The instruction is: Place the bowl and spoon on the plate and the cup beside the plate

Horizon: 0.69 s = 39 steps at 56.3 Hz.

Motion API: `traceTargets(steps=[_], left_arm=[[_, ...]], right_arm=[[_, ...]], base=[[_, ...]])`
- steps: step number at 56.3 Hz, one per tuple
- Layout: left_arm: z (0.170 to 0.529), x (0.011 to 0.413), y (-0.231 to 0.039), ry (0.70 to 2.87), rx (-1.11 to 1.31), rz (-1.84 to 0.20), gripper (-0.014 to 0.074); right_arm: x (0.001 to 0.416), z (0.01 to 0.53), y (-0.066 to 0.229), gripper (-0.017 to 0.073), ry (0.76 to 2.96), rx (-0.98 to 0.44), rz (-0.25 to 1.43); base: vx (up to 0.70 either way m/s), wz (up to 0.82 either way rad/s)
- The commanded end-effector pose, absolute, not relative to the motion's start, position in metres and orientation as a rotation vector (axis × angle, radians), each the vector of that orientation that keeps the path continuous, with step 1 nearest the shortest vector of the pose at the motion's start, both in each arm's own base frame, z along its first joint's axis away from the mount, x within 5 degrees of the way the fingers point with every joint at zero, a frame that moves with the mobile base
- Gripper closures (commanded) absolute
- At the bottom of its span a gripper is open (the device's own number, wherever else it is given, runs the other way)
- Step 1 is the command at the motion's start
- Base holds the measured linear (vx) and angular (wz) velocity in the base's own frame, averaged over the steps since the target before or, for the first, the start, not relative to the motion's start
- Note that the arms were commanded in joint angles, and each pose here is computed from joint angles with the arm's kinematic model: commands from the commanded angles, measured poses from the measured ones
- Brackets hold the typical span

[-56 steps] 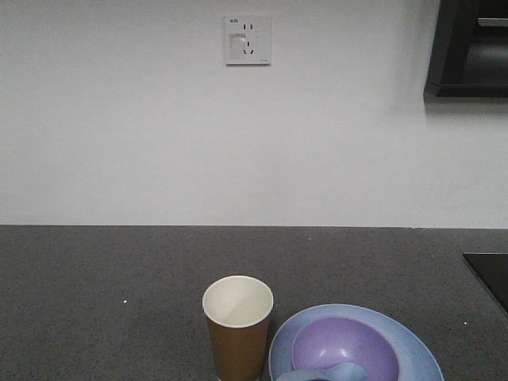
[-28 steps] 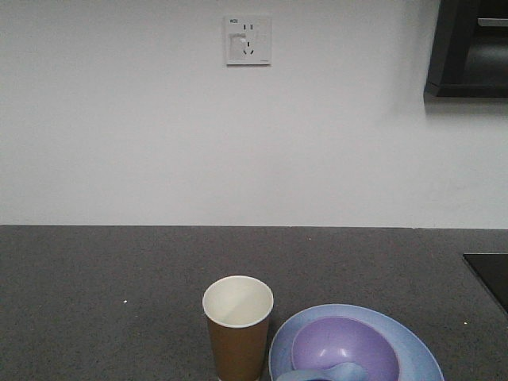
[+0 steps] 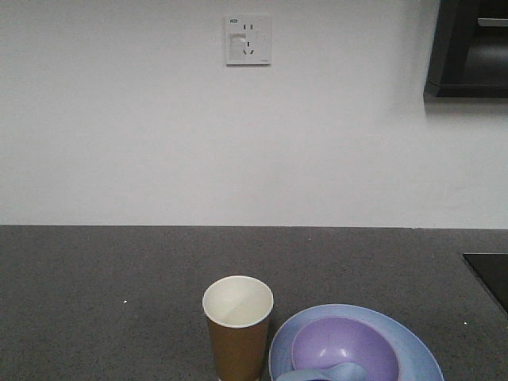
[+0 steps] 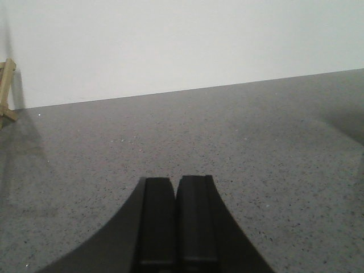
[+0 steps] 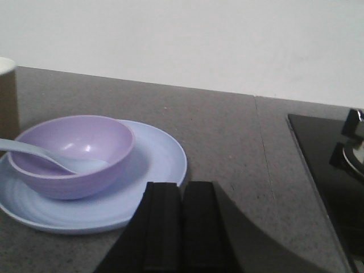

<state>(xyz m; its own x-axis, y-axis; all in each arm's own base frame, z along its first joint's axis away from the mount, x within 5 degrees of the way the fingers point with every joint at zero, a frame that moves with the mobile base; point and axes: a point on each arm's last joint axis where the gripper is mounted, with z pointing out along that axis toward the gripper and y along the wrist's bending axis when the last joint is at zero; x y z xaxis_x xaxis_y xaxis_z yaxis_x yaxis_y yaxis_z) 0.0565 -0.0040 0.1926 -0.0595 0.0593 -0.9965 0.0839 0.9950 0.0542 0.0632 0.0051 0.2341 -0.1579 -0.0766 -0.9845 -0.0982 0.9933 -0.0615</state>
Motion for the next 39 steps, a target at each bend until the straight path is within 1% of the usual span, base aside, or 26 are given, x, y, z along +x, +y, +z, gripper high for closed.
traceTargets(steps=[1,6,11,39], left_arm=[[0.209,0.055,-0.005,1.515,0.111,-0.028,0.0600],[0.209,0.055,-0.005,1.515,0.111,-0.028,0.0600],[0.209,0.055,-0.005,1.515,0.111,-0.028,0.0600],[0.209,0.055,-0.005,1.515,0.111,-0.028,0.0600]], right_arm=[[0.062,0.223,0.003,0.0568,1.594,-0.064,0.011],[0.059,0.200,0.000,0.0568,1.594,0.003,0.006],[0.056,0.192,-0.002,0.0568,1.621,0.043,-0.015],[0.056,0.190,-0.003,0.0568,1.633,0.040,-0.023]], base=[[0.00,0.00],[0.00,0.00],[0.00,0.00],[0.00,0.00]])
